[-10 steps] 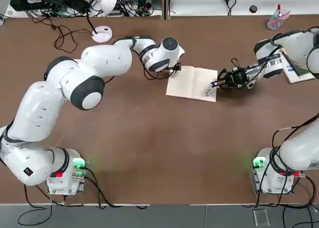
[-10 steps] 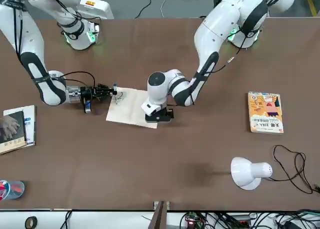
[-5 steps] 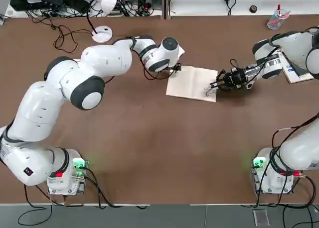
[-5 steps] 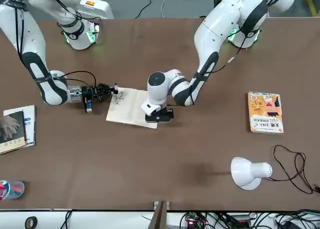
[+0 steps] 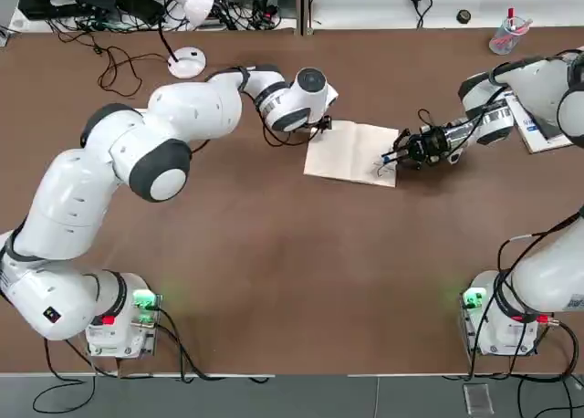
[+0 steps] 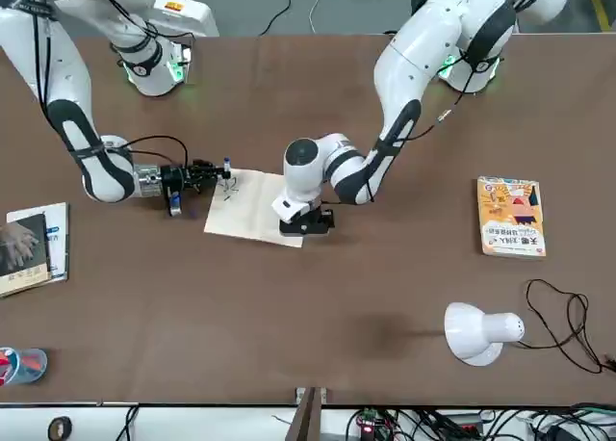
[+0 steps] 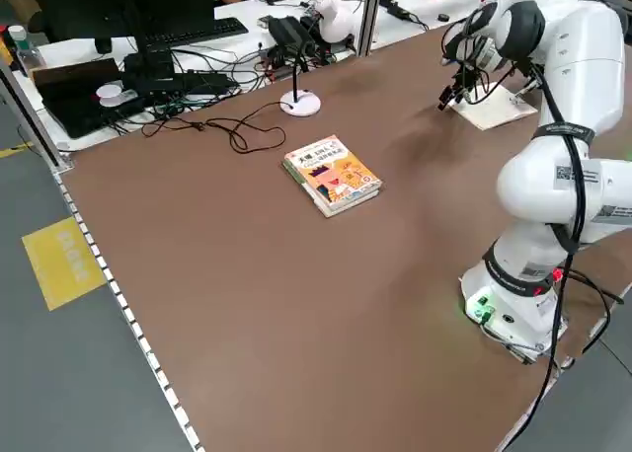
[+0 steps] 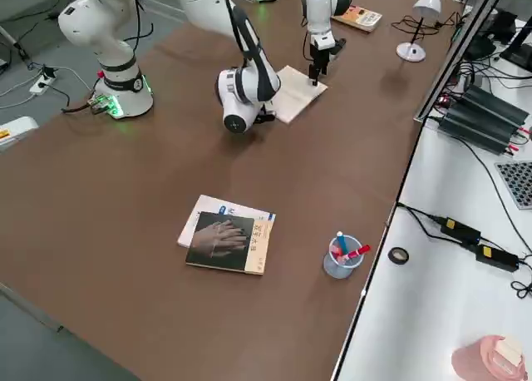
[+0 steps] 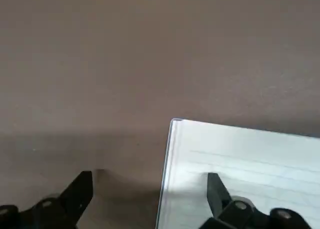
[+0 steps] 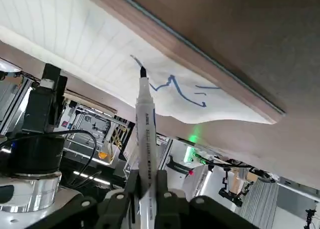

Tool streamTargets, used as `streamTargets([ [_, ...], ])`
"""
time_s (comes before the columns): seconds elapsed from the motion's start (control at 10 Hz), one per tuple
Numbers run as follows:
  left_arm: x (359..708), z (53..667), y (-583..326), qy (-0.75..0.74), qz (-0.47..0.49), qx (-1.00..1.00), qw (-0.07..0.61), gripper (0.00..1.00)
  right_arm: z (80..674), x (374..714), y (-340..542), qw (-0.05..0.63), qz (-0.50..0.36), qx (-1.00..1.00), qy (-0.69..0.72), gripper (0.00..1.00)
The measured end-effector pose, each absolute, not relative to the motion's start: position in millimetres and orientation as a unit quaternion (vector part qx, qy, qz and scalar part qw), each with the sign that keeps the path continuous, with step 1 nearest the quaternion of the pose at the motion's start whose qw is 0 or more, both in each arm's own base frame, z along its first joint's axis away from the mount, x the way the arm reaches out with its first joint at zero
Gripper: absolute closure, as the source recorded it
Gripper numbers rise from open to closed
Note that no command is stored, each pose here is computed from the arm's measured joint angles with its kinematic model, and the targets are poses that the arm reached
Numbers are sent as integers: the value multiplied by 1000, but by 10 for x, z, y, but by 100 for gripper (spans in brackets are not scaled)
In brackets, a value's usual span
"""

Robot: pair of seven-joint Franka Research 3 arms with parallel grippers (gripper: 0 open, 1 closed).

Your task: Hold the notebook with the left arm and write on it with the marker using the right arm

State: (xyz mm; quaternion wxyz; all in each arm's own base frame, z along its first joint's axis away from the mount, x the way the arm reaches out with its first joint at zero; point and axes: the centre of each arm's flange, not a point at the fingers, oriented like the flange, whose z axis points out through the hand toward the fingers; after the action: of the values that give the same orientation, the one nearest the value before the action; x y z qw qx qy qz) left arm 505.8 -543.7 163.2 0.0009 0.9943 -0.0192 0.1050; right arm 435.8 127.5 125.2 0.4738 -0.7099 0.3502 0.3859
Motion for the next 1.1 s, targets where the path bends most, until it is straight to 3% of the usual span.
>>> streamTargets([
  [1.1,5058,1632,-5437,-19,105,994,1,0,1234,4377,1288,480,382,-710,345,83],
])
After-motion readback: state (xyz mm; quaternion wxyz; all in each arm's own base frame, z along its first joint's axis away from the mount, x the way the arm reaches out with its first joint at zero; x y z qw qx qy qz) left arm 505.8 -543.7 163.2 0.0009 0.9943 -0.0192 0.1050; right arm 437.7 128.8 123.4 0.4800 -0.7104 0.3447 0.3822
